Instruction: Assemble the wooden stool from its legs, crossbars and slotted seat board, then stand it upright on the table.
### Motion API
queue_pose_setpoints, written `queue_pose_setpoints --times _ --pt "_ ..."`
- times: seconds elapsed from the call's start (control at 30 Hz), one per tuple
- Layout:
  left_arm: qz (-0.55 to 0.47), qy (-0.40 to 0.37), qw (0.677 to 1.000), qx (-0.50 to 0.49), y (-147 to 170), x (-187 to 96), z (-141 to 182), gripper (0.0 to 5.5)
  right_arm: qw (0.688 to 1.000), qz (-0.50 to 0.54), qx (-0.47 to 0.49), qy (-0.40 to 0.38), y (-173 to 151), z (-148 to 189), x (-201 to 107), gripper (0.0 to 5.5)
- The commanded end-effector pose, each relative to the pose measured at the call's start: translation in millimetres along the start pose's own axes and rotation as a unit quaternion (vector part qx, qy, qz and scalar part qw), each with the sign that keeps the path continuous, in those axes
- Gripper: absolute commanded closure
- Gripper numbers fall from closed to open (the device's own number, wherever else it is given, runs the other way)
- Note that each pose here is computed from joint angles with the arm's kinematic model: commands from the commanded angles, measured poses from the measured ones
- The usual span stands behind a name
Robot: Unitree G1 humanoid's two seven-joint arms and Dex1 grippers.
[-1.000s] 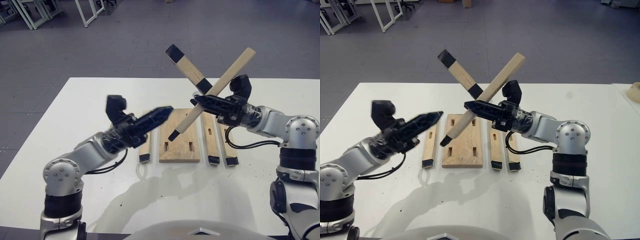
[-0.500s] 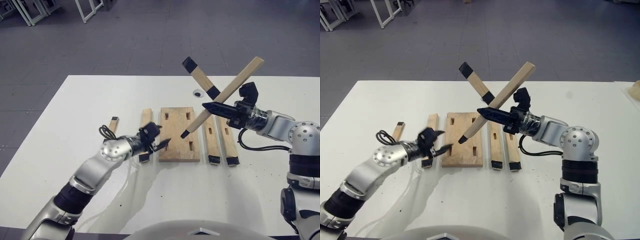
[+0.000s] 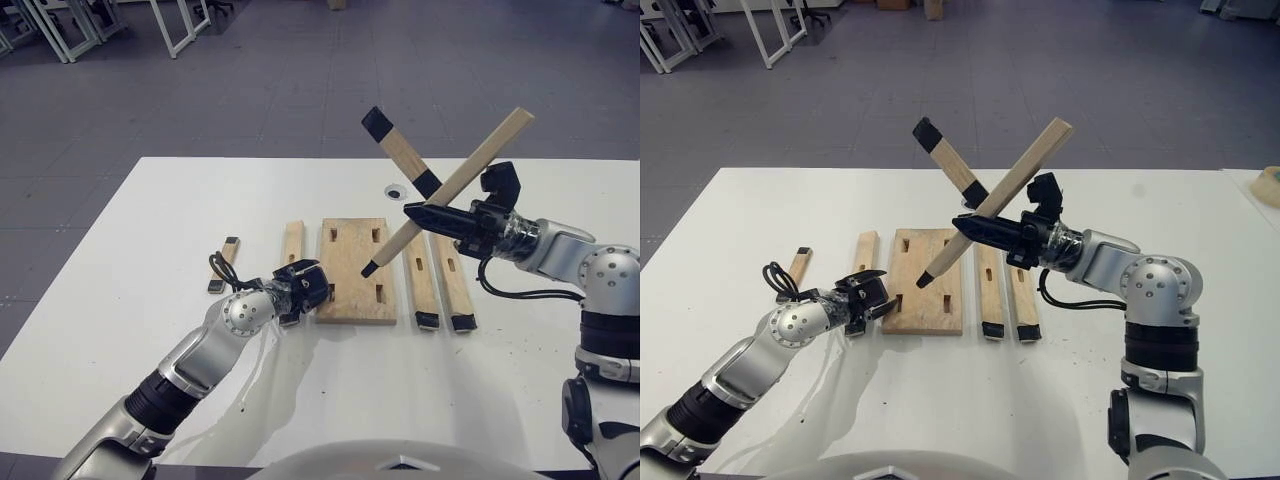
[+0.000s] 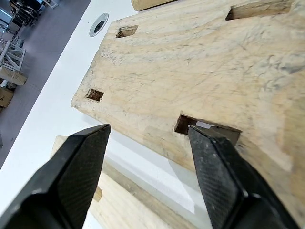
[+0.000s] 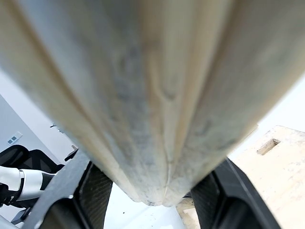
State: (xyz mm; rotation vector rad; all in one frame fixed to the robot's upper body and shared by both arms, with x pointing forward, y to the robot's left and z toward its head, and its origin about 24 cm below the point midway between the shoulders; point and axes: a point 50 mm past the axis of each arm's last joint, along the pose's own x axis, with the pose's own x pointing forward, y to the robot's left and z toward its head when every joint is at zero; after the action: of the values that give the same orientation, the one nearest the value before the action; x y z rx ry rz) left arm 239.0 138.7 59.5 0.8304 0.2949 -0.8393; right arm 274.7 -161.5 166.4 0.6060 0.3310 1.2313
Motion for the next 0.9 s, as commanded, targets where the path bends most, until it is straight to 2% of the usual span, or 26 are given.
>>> queue_pose_setpoints --times 0.03,0.17,0.27,0.4,0.53,0.9 --pt "-0.091 0.062 0.994 0.028 -23 -2 -21 2.47 1.0 -0.008 -0.013 0.002 0 2 -2 3.4" --pt "-0.154 0.165 0.967 0.12 -22 -18 -49 2.47 1.0 -0.011 -0.02 0.001 0 4 -3 3.4" --pt "-0.193 0.202 0.949 0.147 -19 -33 -61 2.47 0.999 -0.018 -0.035 0.01 0 3 -3 3.4" --pt "-0.211 0.187 0.945 0.165 -14 -43 -61 2.47 0.997 -0.04 -0.067 0.022 -7 1 1 3.4" --pt "-0.212 0.179 0.944 0.18 -10 -50 -68 2.47 0.993 -0.077 -0.085 0.031 -30 -5 11 3.4" --pt "-0.198 0.139 0.946 0.214 5 -42 -72 2.47 0.986 -0.095 -0.112 0.08 -80 -10 39 3.41"
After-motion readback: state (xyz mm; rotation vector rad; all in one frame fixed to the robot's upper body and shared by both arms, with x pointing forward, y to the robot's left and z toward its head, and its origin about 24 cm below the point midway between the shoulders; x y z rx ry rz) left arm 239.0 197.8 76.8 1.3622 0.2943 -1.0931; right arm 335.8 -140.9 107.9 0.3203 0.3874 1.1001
